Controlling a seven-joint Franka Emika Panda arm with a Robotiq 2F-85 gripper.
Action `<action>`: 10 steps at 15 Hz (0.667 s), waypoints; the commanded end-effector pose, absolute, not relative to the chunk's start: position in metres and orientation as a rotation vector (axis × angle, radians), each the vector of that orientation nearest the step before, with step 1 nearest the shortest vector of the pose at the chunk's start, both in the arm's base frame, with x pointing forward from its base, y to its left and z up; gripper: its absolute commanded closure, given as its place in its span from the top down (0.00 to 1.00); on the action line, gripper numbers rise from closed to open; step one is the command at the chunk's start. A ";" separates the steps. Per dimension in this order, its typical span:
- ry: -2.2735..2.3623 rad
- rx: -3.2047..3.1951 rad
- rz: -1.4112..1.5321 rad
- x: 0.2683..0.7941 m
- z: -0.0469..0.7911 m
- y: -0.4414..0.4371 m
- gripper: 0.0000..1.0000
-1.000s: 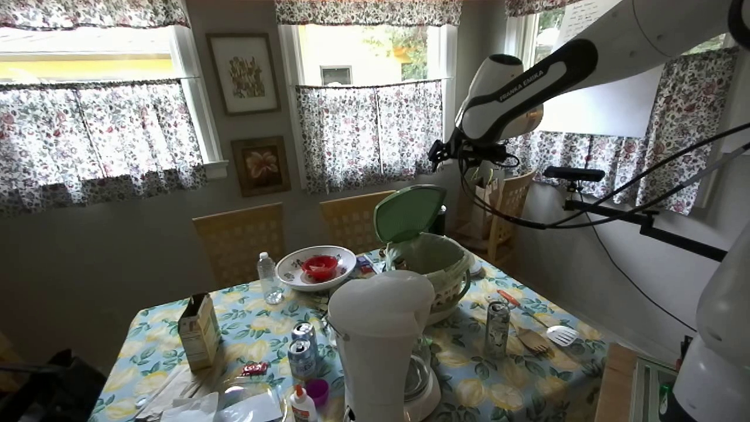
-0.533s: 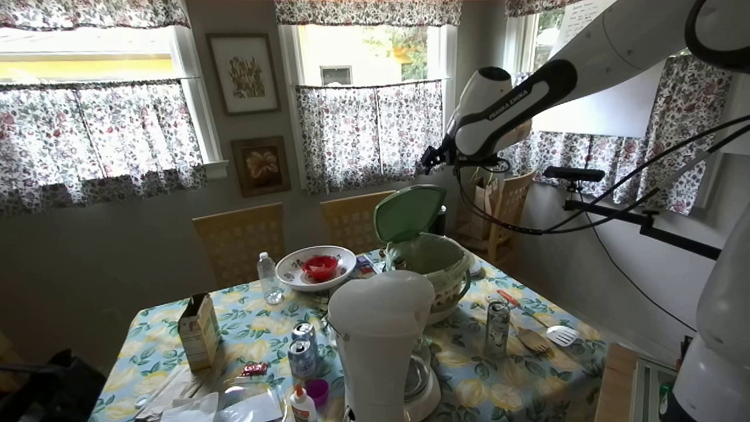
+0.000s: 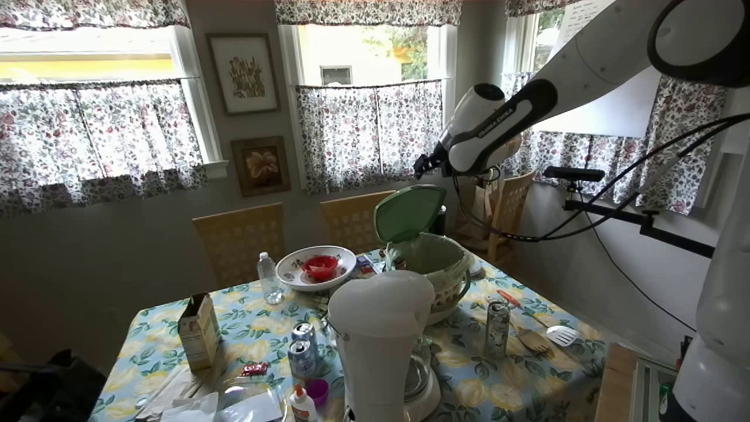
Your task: Throw the orange can into the bin, then close the bin
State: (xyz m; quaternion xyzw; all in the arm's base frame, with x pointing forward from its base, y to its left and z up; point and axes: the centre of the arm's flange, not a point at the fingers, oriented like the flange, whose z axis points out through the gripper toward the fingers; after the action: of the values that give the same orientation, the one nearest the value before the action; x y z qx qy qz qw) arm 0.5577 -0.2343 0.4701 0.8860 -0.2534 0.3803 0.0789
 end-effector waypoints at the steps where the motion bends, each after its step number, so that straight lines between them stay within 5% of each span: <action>1: -0.705 2.682 1.153 0.573 0.462 -0.244 1.00; 10: -0.644 2.782 1.086 0.583 0.450 -0.238 1.00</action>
State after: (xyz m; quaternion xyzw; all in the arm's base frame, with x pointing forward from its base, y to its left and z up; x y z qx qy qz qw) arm 0.5745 -0.2260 0.4500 0.9026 -0.2198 0.3665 0.0529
